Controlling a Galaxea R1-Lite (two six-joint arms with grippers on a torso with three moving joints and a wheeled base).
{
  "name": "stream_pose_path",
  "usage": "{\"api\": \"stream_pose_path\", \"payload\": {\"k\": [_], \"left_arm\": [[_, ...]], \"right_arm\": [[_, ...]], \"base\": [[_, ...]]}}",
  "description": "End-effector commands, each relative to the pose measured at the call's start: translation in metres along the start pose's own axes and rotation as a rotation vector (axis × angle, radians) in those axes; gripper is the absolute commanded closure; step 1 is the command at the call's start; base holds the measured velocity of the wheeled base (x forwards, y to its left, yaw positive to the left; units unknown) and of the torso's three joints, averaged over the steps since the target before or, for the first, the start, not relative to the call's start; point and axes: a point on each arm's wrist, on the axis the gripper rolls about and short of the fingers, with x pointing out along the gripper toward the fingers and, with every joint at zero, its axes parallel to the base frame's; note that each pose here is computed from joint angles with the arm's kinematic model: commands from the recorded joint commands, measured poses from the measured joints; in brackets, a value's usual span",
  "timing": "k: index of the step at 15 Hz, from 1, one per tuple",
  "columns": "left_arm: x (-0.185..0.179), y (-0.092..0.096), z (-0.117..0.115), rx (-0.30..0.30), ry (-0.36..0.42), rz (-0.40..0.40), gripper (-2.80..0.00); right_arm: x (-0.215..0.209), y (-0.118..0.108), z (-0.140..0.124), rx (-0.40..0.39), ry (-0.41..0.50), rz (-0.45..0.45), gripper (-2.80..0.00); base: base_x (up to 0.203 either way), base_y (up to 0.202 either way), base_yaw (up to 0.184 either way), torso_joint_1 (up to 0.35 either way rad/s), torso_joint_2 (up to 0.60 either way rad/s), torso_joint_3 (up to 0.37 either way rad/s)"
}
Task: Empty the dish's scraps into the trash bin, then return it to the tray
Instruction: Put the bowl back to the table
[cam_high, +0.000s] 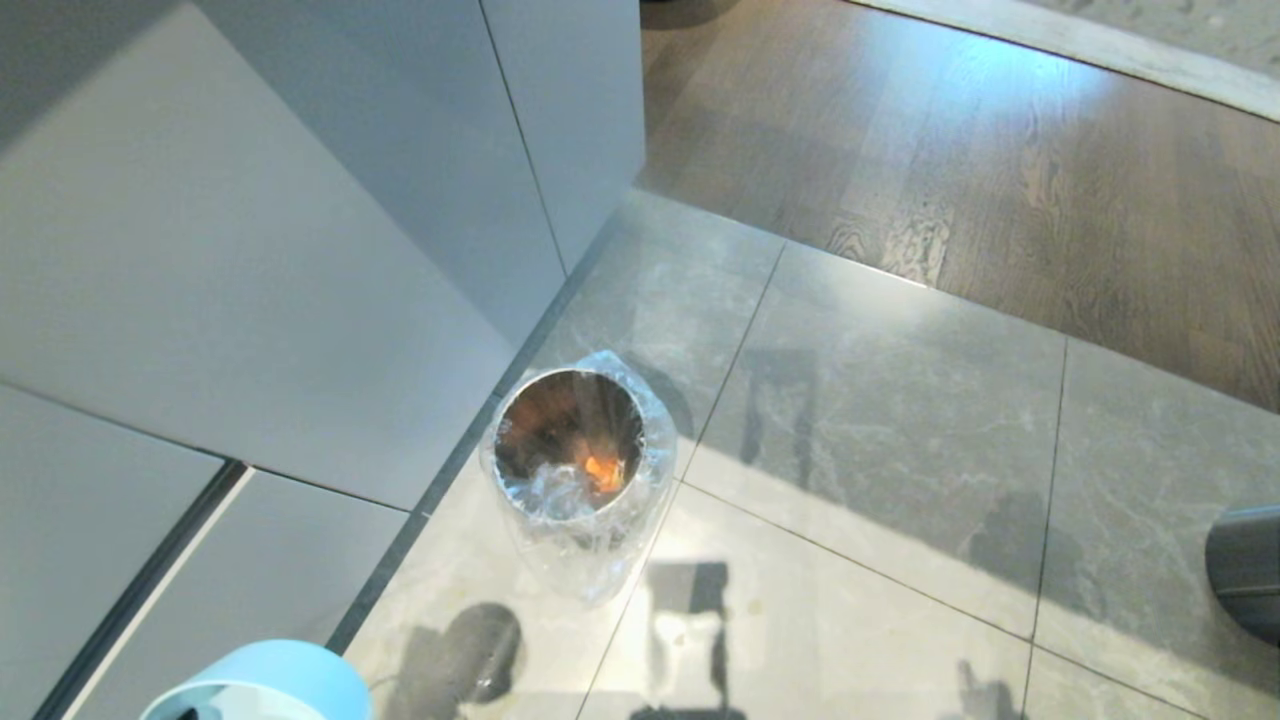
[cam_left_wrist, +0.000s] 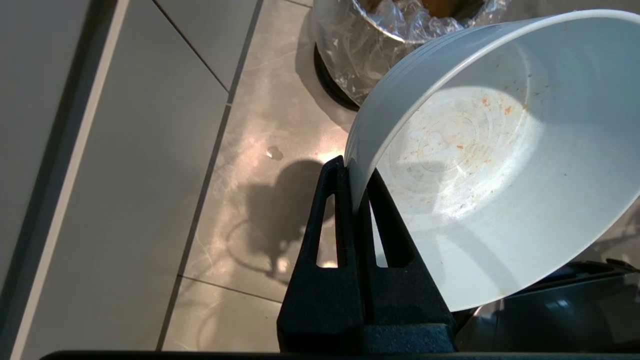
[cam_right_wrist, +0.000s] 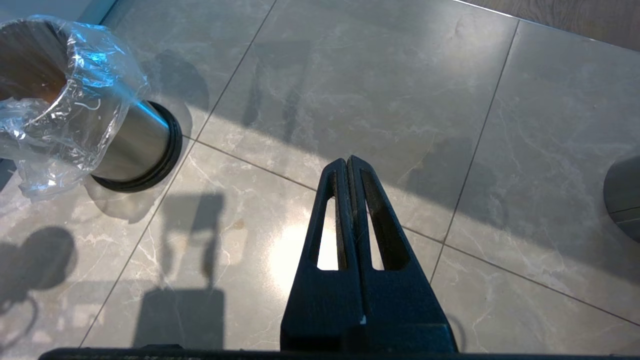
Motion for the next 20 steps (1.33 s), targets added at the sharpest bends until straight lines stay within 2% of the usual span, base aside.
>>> {"api": "stream_pose_path", "payload": {"k": [1, 6, 11, 15, 20], "left_arm": [[-0.002, 0.0, 0.001, -0.003, -0.022, 0.0, 0.0], [-0.004, 0.0, -0.01, 0.021, 0.053, 0.001, 0.0], [-0.019, 0.0, -0.025, 0.009, 0.012, 0.004, 0.0], [-0.02, 0.0, -0.027, 0.006, 0.013, 0.007, 0.0], [-0.02, 0.0, -0.026, -0.02, 0.021, 0.087, 0.0]], "right_arm": [[0.0, 0.0, 0.0, 0.0, -0.001, 0.0, 0.0], [0.0, 0.0, 0.0, 0.0, -0.001, 0.0, 0.0], [0.0, 0.0, 0.0, 0.0, -0.001, 0.0, 0.0], [0.0, 0.0, 0.0, 0.0, -0.001, 0.0, 0.0], [0.0, 0.0, 0.0, 0.0, -0.001, 0.0, 0.0]], "base": [[0.0, 0.0, 0.0, 0.0, 0.0, 0.0], [0.0, 0.0, 0.0, 0.0, 0.0, 0.0], [0.0, 0.0, 0.0, 0.0, 0.0, 0.0], [0.0, 0.0, 0.0, 0.0, 0.0, 0.0], [0.0, 0.0, 0.0, 0.0, 0.0, 0.0]]}}
